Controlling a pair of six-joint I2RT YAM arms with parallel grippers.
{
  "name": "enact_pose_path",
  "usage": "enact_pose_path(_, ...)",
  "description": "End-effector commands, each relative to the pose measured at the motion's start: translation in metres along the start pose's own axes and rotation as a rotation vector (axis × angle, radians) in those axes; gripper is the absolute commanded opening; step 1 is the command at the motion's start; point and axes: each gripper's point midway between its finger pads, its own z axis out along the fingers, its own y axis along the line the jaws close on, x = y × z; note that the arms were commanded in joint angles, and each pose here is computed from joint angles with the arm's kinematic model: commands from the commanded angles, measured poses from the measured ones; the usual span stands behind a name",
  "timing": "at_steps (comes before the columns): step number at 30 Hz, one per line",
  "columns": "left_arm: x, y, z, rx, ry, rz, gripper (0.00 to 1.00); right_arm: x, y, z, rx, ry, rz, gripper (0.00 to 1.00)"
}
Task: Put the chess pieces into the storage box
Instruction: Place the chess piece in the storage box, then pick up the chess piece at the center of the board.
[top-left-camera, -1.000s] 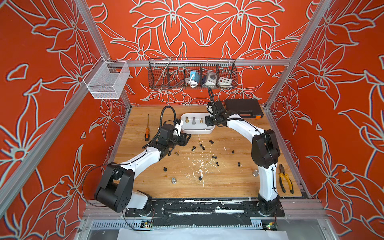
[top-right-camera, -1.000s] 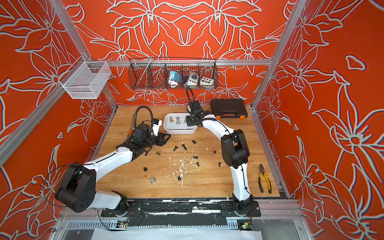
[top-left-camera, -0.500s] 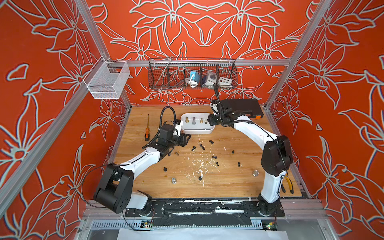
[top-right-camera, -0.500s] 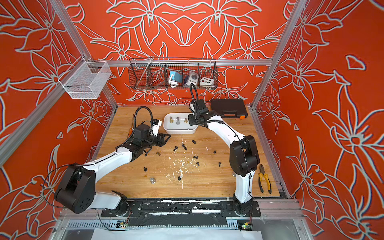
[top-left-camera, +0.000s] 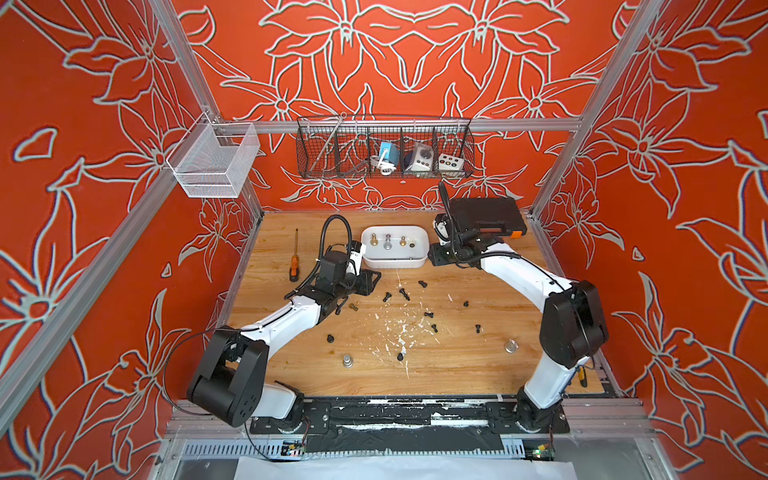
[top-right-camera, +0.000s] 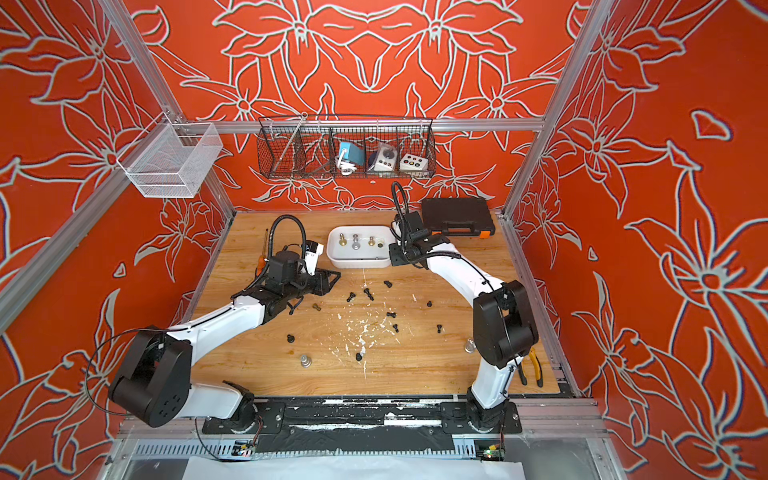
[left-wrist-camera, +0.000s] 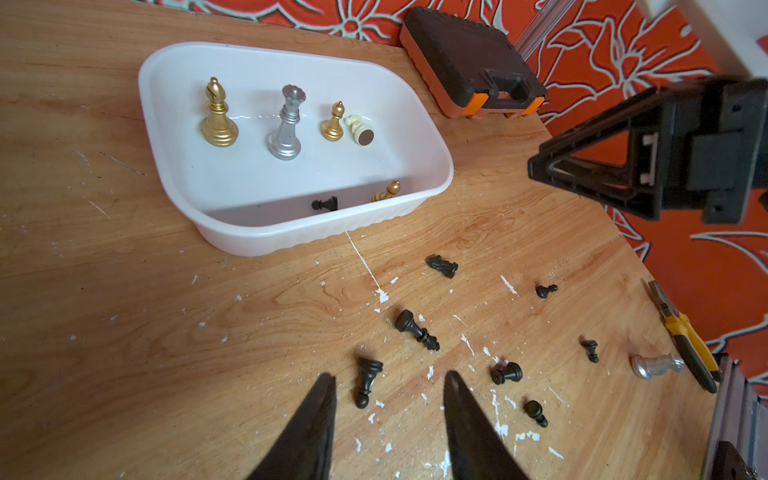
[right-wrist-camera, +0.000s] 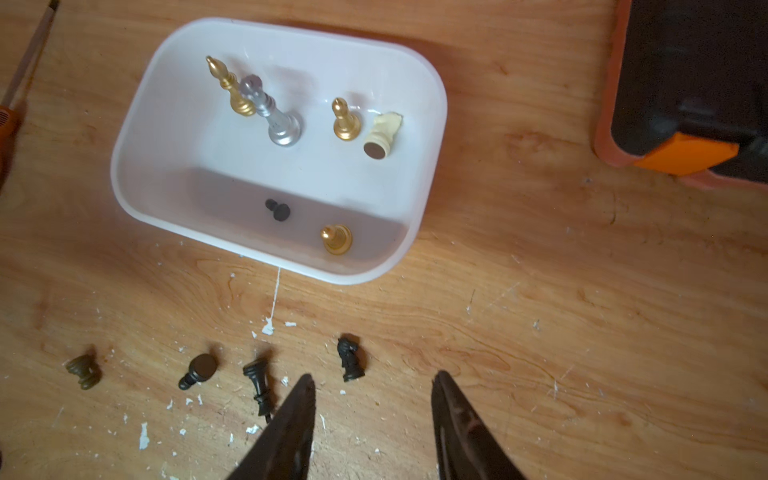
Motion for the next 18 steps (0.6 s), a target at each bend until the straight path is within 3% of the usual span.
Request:
enact_pose_path(1, 0.002, 0.000, -0.001, 0.006, 0.005, -0.001, 0.43, 0.006, -0.012, -0.009, 0.035, -0.008, 0.013, 0.48)
enact_pose_path(18, 0.014, 0.002, 0.004, 0.008, 0.042, -0.009, 0.43, 0.044, -0.037, -0.013, 0.069, 0.035, 0.088, 0.48)
